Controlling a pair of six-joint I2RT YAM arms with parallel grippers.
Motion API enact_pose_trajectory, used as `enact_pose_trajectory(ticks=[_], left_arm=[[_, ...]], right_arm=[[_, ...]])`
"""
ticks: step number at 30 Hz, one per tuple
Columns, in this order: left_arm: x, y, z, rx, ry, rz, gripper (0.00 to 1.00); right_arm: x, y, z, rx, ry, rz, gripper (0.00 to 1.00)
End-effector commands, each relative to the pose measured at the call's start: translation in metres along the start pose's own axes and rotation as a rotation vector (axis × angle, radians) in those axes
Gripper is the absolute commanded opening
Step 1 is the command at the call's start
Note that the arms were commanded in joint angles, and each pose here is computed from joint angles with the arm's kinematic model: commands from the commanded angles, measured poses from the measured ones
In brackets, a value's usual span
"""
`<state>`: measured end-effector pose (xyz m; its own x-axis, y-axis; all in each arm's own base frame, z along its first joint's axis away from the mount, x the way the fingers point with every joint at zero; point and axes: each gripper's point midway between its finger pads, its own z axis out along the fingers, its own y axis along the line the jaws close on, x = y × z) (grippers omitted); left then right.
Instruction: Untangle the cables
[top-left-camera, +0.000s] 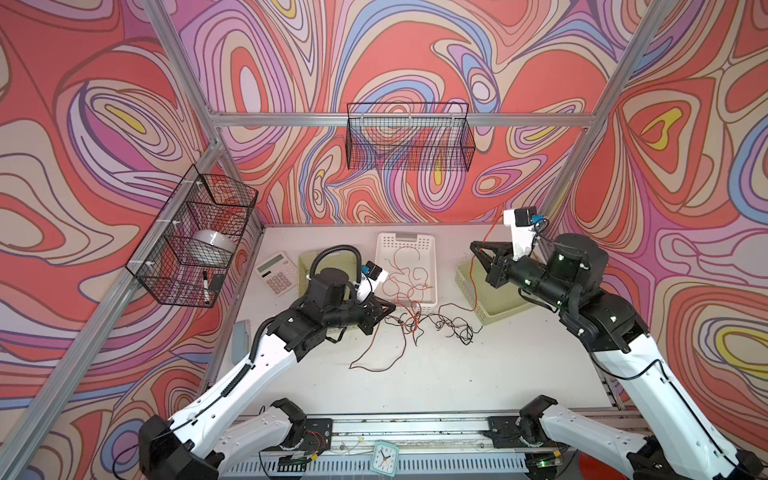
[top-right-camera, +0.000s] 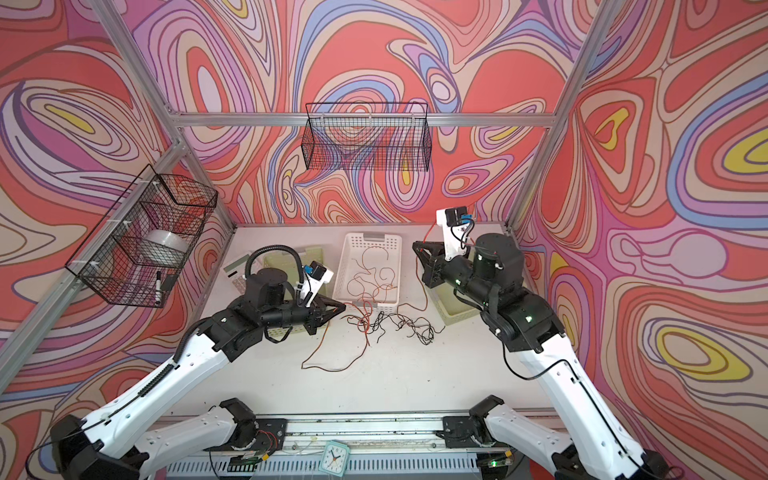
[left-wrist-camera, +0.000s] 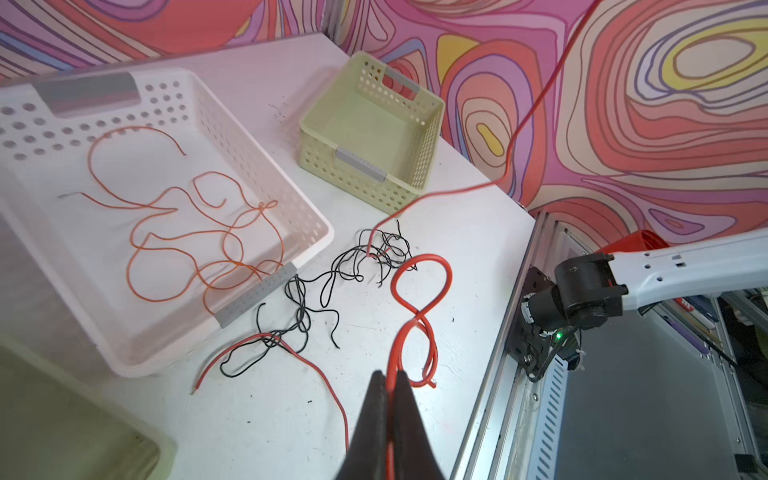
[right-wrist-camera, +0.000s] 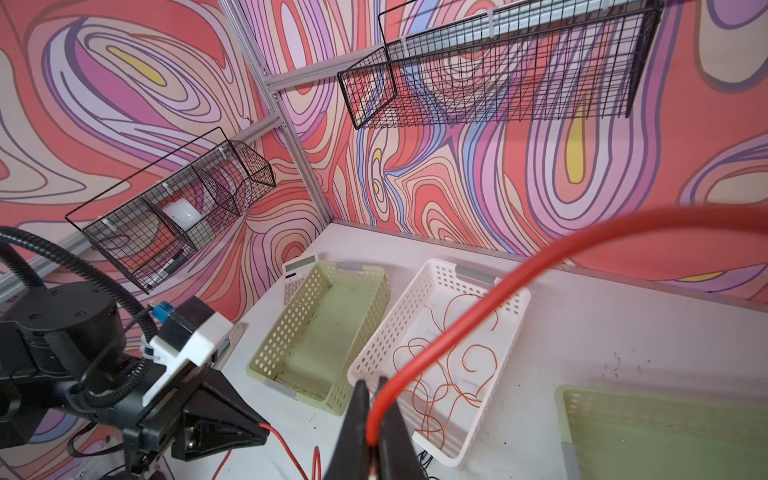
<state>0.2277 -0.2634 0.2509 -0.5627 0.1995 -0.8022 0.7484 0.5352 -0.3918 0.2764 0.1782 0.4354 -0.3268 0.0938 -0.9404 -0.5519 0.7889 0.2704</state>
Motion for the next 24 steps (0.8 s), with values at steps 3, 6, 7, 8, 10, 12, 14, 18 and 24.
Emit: enact_pose_trajectory(ticks=[3,6,7,8,10,12,14,18,24], left_arm=[[-0.005,-0.008,0.031,0.05,-0.044,0.032,0.0],[0.01,0.001,0.047,0.037,-0.01,0.024,0.0],[0.017,0.005,0.051,0.033,0.001,0.014,0.0],[0.023,0.008,0.056,0.032,0.009,0.005,0.0],[0.037,0.015,0.066,0.026,0.027,-0.009,0.0],[0.046,0.021,0.074,0.015,0.044,-0.02,0.0],[0.053,0.027,0.082,0.001,0.061,-0.029,0.0],[0.065,0.034,0.097,-0.002,0.089,-0.053,0.0],[0.074,0.039,0.106,-0.012,0.105,-0.058,0.0]], right_arm=[[-0.003,-0.003,0.005,0.027,0.064,-0.055,0.0],[-0.036,0.002,-0.006,0.04,-0.02,-0.088,0.0],[-0.049,0.005,-0.009,0.036,-0.053,-0.096,0.0],[-0.059,0.01,-0.013,0.023,-0.085,-0.105,0.0],[-0.08,0.02,-0.02,-0.011,-0.152,-0.119,0.0],[-0.094,0.027,-0.024,-0.037,-0.201,-0.129,0.0],[-0.104,0.028,-0.026,-0.037,-0.245,-0.135,0.0],[-0.123,0.031,-0.034,-0.033,-0.325,-0.161,0.0],[-0.15,0.051,-0.06,-0.103,-0.512,-0.233,0.0]])
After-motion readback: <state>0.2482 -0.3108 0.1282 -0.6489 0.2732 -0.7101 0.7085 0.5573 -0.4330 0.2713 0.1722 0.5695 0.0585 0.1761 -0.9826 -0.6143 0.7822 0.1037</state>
